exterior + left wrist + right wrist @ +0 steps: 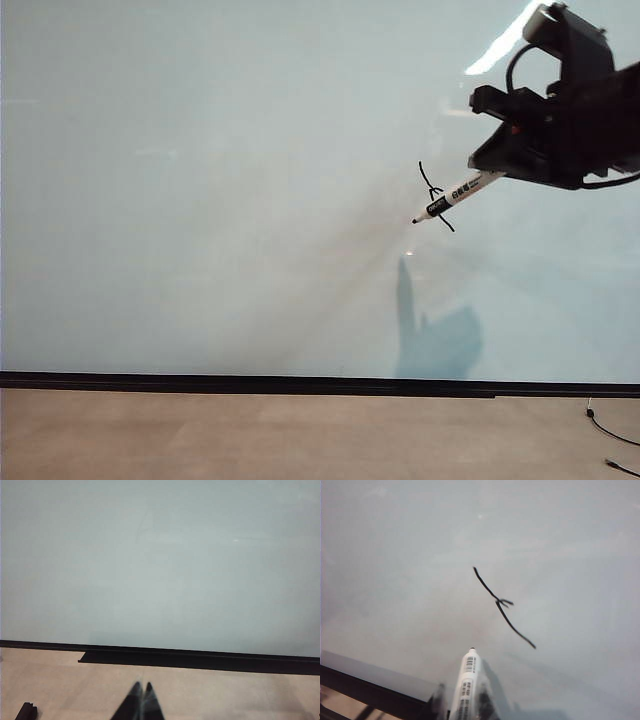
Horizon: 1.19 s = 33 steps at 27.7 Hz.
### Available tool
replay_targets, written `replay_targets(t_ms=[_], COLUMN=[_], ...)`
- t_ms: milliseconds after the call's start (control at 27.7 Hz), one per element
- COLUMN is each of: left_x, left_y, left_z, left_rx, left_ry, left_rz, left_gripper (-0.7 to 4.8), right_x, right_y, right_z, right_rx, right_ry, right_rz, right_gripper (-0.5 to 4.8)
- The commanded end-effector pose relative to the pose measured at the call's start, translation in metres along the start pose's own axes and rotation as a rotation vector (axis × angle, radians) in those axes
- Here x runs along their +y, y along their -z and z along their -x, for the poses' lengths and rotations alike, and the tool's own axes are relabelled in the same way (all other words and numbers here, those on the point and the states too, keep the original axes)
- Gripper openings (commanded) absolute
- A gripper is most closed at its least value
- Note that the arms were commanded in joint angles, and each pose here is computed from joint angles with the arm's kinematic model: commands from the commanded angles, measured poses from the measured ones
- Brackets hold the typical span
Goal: Pick up the pen on the shelf to the right of the whiteboard and draw a cross mark.
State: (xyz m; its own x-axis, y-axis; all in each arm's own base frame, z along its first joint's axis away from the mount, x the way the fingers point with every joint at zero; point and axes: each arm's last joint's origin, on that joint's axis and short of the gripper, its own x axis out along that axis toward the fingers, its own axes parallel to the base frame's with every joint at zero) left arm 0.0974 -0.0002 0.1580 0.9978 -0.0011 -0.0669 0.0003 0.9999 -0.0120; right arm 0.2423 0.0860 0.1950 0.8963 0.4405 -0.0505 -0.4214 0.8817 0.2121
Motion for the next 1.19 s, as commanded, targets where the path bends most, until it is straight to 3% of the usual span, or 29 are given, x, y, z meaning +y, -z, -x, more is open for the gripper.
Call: replay_targets(t_ms=[36, 289, 723, 1192], left_x=[0.000, 0.000, 0.000, 0.000], left_y=[-0.002, -0.002, -0.002, -0.002], left_z=[0.000, 0.000, 0.000, 0.000], left_rx=[-0.011, -0.011, -0.011, -0.011], left_ry=[0.004, 0.004, 0.004, 0.004], left_rz=[-0.004, -0.004, -0.004, -0.004], left_gripper=[-0.04, -0.05, -0.05, -0.04], right_x=[0.001, 0.003, 0.001, 0.001], right_y=[-0.006, -0.014, -0.013, -0.019], right_z=[-0.005, -0.012, -0.025, -0.026], right_rx=[0.022, 0.033, 0.047, -0.017], right_ry=[-0.019, -0.053, -0.061, -0.005], right_rz=[0.086, 0.186, 0.206, 0.241], right_gripper=[-0.05, -0.05, -0.05, -0.05])
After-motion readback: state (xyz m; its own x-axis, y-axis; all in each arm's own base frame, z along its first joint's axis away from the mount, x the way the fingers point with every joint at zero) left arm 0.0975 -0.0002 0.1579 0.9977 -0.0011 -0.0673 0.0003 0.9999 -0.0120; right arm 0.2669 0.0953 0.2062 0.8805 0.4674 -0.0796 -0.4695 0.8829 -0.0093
